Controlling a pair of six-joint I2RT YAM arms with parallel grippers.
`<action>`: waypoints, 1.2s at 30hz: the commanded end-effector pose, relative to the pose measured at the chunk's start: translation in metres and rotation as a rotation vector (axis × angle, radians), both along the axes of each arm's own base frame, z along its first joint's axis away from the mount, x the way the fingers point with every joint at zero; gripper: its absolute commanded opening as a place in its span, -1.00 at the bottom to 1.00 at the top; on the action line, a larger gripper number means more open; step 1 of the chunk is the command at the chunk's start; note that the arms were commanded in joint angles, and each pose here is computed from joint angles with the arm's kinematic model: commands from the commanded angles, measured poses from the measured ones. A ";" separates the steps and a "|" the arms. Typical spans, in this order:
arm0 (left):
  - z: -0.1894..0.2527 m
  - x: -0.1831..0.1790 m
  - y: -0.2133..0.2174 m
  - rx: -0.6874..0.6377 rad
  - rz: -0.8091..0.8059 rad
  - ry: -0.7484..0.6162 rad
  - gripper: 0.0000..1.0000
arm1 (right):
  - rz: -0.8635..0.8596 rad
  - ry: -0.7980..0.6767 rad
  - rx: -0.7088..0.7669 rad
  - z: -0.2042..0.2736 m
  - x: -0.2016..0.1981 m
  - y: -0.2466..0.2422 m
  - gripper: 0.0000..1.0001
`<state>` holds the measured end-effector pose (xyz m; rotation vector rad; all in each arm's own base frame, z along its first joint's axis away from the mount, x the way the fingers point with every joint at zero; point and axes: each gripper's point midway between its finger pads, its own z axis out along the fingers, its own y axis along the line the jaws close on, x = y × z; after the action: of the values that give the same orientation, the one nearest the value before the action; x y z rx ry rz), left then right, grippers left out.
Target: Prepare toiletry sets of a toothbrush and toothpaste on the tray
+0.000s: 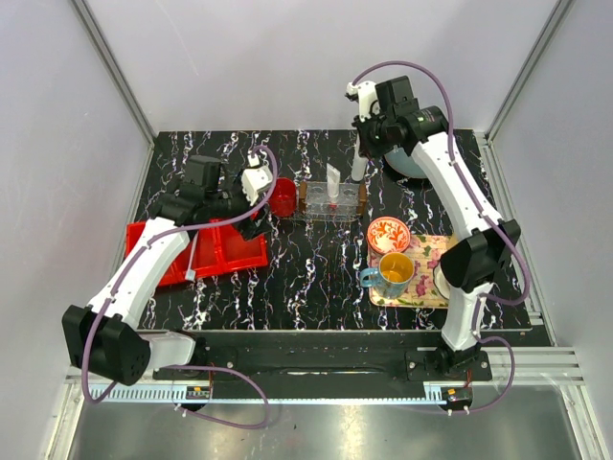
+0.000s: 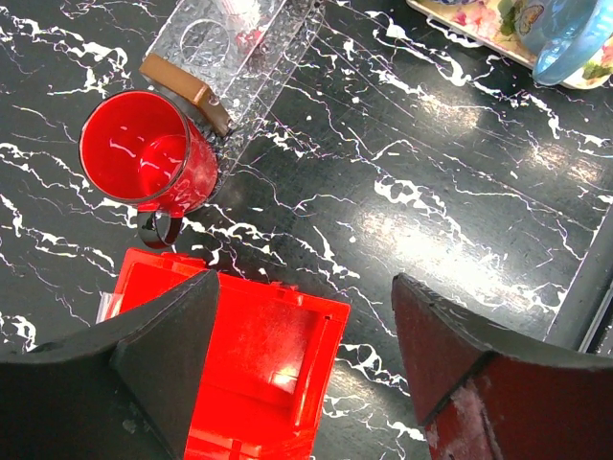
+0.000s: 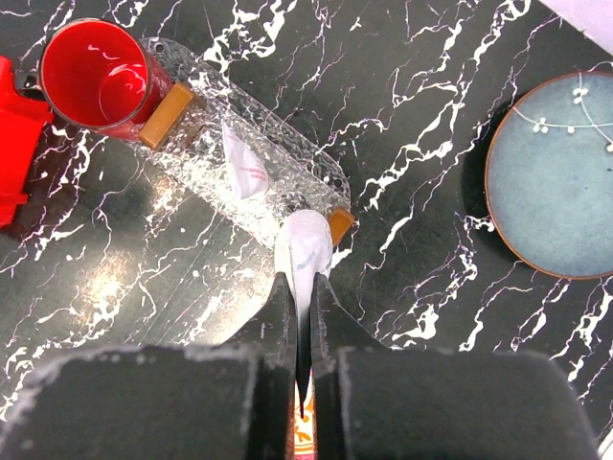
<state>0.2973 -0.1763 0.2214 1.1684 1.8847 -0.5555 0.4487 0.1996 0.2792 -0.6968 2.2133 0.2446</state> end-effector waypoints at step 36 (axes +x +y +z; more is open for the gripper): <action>0.000 0.004 0.007 -0.017 0.019 -0.057 0.52 | 0.043 0.027 0.051 -0.054 0.027 0.023 -1.00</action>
<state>0.2955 -0.1681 0.2081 1.1520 1.9041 -0.5448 0.4646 0.2141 0.2202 -0.7274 2.2648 0.2936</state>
